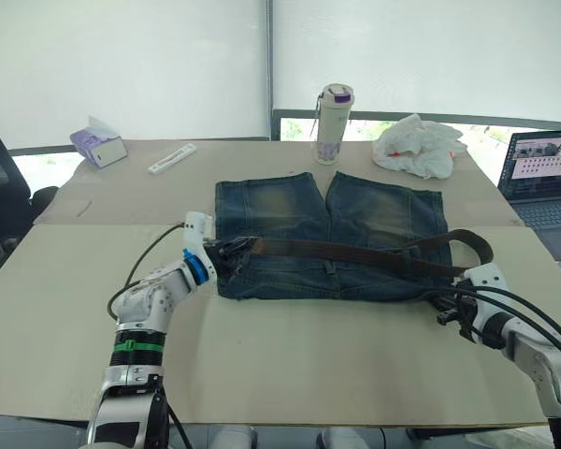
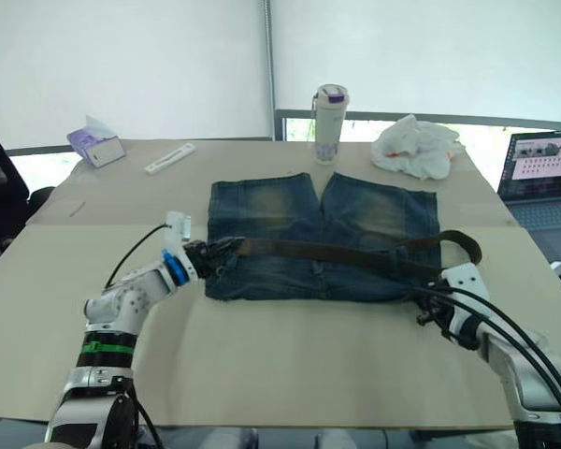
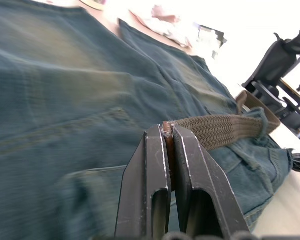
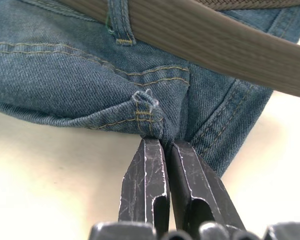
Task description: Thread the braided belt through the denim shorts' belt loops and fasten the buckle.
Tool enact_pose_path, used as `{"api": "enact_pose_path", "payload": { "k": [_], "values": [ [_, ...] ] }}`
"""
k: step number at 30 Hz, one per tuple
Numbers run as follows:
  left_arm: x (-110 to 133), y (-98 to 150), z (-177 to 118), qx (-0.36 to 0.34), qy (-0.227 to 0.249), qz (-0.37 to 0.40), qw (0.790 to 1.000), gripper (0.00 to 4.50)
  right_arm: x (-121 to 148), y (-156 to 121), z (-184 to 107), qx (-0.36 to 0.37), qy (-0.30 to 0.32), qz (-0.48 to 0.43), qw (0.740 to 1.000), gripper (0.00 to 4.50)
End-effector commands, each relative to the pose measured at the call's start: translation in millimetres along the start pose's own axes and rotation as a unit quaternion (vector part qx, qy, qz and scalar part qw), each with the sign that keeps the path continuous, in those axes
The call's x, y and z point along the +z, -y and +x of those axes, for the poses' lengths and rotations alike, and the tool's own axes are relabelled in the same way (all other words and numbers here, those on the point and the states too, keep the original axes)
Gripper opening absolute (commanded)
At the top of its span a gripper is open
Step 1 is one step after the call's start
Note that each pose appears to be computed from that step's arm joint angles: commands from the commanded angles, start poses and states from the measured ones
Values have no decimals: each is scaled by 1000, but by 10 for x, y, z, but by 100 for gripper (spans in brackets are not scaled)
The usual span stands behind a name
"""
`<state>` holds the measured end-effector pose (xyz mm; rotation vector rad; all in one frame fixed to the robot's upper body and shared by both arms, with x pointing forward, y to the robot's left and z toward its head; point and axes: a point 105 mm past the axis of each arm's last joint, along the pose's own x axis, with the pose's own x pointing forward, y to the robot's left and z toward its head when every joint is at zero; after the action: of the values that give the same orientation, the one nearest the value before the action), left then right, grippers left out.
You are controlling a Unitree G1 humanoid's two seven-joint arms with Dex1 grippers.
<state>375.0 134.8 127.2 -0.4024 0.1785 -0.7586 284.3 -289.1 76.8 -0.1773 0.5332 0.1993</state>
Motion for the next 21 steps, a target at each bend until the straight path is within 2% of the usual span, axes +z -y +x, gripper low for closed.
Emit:
{"api": "enact_pose_path", "payload": {
  "k": [1, 7, 11, 13, 15, 18, 21],
  "values": [
    [164, 105, -28, -25, 26, 6, 999, 0, -121, 197, -77, -53, -18, 5, 998, 1],
    [280, 528, 22, -128, 58, -79, 987, 0, 115, -150, -310, 105, 33, 21, 994, 223],
    [227, 723, 61, -165, 46, -89, 981, 0, 225, 61, -526, 92, 67, 26, 993, 356],
    [176, 766, 108, -167, 43, -99, 980, 0, 287, 15, -628, 123, 82, 38, 988, 425],
    [114, 816, 155, -173, 36, -106, 978, 0, 375, -113, -703, 168, 102, 47, 979, 425],
    [56, 874, 206, -178, 29, -108, 978, 0, 574, 60, -686, 109, 150, 42, 982, 425],
    [62, 920, 214, -186, 33, -116, 975, 0, 818, -142, -738, 162, 209, 75, 961, 425]
  ]
}}
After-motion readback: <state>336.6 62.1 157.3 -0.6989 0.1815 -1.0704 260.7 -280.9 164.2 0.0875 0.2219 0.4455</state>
